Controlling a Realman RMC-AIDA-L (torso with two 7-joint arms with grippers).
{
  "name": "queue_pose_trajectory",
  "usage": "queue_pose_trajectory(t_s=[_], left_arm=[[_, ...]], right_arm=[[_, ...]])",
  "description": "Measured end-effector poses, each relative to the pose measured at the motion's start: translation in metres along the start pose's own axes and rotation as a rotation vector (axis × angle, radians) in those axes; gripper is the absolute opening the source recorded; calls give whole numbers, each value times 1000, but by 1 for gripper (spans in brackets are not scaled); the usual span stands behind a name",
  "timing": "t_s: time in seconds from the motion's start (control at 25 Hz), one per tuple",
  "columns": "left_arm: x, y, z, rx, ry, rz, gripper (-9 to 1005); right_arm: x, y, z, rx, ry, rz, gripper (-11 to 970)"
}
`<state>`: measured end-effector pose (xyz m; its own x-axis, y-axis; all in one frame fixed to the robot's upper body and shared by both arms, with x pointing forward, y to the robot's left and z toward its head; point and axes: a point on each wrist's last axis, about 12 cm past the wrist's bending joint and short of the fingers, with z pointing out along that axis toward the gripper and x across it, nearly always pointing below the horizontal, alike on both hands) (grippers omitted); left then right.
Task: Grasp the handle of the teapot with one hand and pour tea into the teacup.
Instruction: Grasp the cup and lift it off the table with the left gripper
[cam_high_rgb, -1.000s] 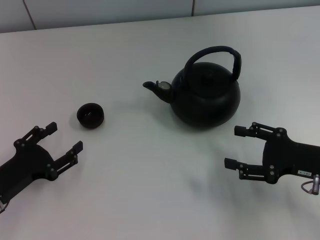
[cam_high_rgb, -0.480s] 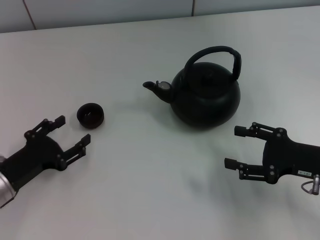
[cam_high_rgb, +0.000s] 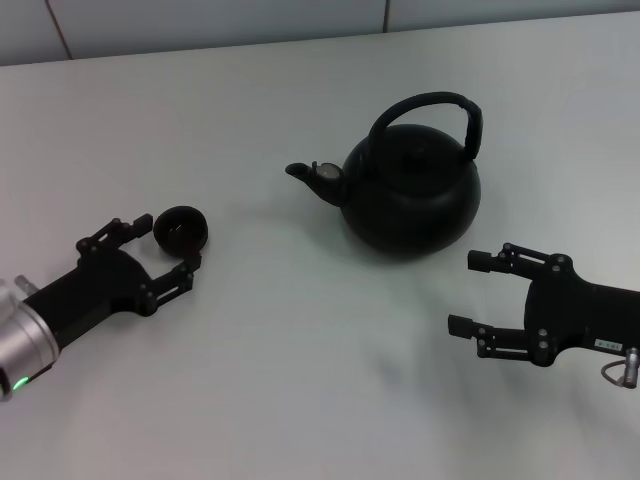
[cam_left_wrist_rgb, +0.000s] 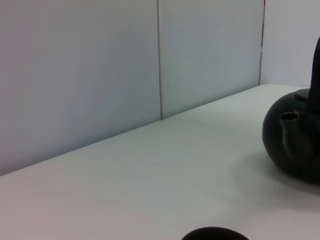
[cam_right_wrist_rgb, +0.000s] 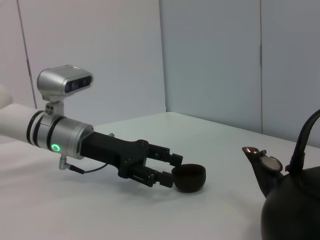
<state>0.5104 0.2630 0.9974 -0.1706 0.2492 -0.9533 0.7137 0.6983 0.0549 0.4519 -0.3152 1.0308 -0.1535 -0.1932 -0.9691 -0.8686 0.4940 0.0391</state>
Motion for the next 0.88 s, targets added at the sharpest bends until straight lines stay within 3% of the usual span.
queue_pose_trajectory(t_s=[0.88], left_arm=[[-7,5,19,-14,41,7,801]], right_arm=[[-2,-1,1,1,-7,-4,816]])
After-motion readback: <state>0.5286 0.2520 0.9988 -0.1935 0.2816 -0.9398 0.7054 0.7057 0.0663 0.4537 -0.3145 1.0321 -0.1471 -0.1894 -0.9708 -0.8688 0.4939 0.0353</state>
